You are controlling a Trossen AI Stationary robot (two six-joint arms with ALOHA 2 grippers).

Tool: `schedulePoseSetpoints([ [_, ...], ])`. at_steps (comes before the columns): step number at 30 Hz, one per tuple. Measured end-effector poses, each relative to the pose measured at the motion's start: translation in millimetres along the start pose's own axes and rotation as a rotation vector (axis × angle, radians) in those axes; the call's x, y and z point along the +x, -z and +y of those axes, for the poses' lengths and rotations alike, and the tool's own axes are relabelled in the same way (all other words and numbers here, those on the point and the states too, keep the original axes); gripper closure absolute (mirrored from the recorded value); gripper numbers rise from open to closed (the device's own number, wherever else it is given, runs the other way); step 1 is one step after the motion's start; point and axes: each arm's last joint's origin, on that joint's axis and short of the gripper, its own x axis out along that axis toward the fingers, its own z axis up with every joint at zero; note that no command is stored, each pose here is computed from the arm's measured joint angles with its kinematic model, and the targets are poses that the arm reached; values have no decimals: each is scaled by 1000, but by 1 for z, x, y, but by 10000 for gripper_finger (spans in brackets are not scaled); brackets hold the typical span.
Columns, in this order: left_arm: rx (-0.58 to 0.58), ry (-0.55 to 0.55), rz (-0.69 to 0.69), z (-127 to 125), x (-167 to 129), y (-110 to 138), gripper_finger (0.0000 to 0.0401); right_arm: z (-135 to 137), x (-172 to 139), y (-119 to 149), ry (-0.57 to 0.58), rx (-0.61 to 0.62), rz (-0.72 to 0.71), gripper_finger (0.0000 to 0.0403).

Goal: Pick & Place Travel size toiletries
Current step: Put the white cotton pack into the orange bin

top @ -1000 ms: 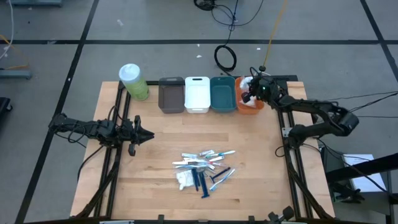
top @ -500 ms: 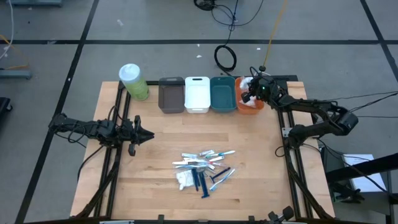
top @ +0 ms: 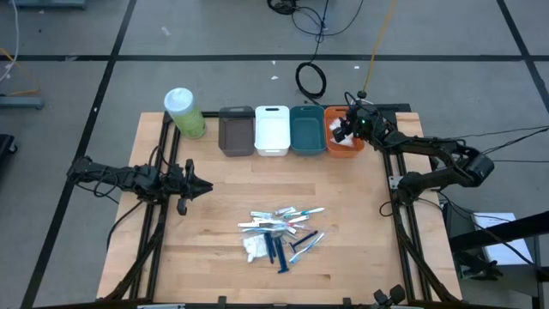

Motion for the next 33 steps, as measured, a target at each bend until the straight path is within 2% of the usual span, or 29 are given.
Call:
schedulePoseSetpoints([
  [8, 0, 0, 0, 0, 0, 0, 350, 7, -6, -4, -32, -14, -26, 244],
  [21, 0, 0, 0, 0, 0, 0, 350, 43, -49, -26, -214, -70, -209, 245],
  [24, 0, 0, 0, 0, 0, 0, 350, 54, -60, -28, -322, -88, -240, 248],
  [29, 0, 0, 0, 0, 0, 0, 350, 71, -80, -31, -574, -130, -289, 249],
  [33, 0, 0, 0, 0, 0, 0, 350, 71, -105, -33, -688, -152, -317, 249],
])
